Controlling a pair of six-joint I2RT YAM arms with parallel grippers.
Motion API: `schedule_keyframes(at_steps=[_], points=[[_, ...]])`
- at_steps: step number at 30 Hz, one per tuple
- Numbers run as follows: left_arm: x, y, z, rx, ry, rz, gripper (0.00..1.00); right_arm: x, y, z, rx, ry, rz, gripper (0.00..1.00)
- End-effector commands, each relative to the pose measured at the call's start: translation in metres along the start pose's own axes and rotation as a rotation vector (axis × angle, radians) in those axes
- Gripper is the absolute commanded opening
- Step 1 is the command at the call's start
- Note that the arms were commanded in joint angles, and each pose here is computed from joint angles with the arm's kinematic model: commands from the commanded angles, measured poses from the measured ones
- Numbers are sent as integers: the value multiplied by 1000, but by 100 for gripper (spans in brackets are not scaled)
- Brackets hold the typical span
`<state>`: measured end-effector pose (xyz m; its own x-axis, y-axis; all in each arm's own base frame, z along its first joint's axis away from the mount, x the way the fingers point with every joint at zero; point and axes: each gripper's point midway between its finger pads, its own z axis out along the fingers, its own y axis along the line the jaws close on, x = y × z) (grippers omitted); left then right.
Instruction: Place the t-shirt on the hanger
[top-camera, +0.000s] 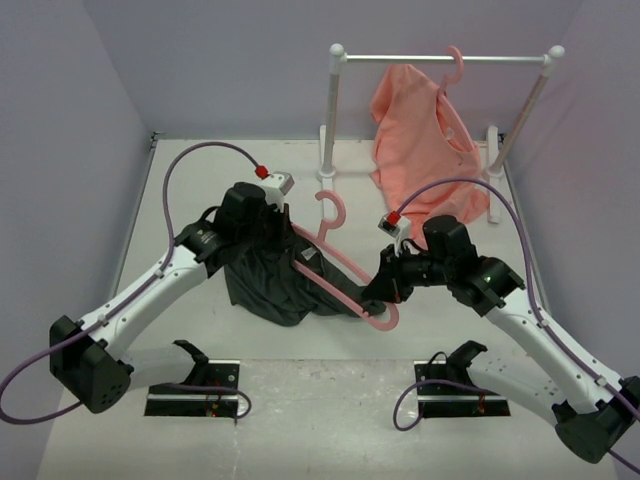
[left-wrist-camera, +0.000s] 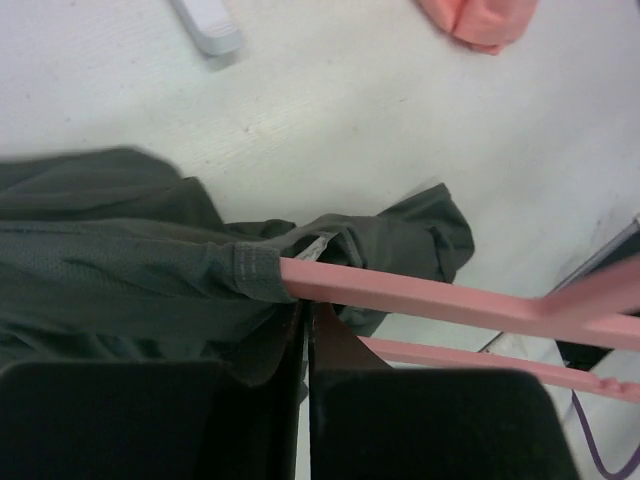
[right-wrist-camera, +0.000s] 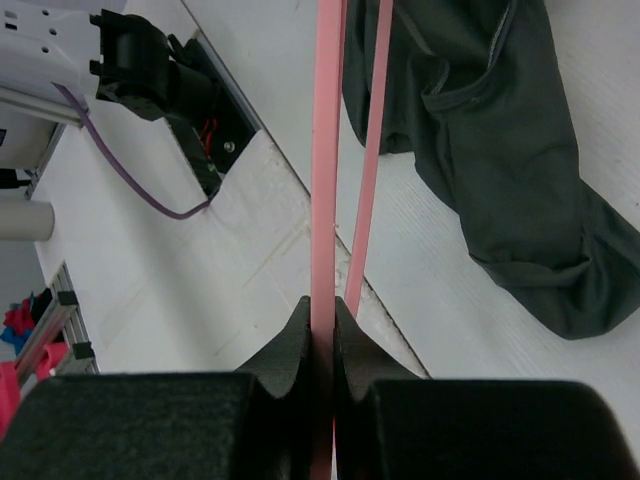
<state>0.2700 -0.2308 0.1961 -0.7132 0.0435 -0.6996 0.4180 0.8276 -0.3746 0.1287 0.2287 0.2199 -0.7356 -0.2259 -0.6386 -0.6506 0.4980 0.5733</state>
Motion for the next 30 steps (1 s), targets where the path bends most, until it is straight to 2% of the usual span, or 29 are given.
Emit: schedule_keyframes(at_steps=[1, 7, 9, 11, 19, 24, 25, 26, 27, 28, 30], points=[[-30, -30, -41, 76, -115, 97, 0, -22, 22, 5, -127, -87, -58, 0], [-33, -59, -73, 187, -146, 139, 0, -45, 27, 12, -146, -275, -96, 0], [-35, -73, -85, 228, -137, 174, 0, -59, 36, 10, -166, -378, -151, 0], [-34, -82, -91, 248, -119, 212, 0, -62, 38, 12, -161, -398, -159, 0], [-41, -86, -113, 194, -132, 273, 0, -82, 39, 23, -95, -472, -203, 0], [-71, -66, -138, 23, -194, 281, 0, -102, 40, 1, -92, -680, -229, 0], [-80, -64, -147, -7, -215, 280, 18, -103, 41, -5, -99, -726, -236, 0], [-90, -63, -156, -33, -239, 277, 48, -102, 38, -7, -99, -761, -240, 0], [-100, -62, -166, -57, -268, 275, 93, -97, 32, -5, -90, -773, -241, 0], [-109, -65, -175, -56, -291, 274, 100, -98, 33, -8, -95, -800, -249, 0], [-138, -65, -203, -109, -375, 279, 100, -97, 33, -12, -94, -826, -275, 0]])
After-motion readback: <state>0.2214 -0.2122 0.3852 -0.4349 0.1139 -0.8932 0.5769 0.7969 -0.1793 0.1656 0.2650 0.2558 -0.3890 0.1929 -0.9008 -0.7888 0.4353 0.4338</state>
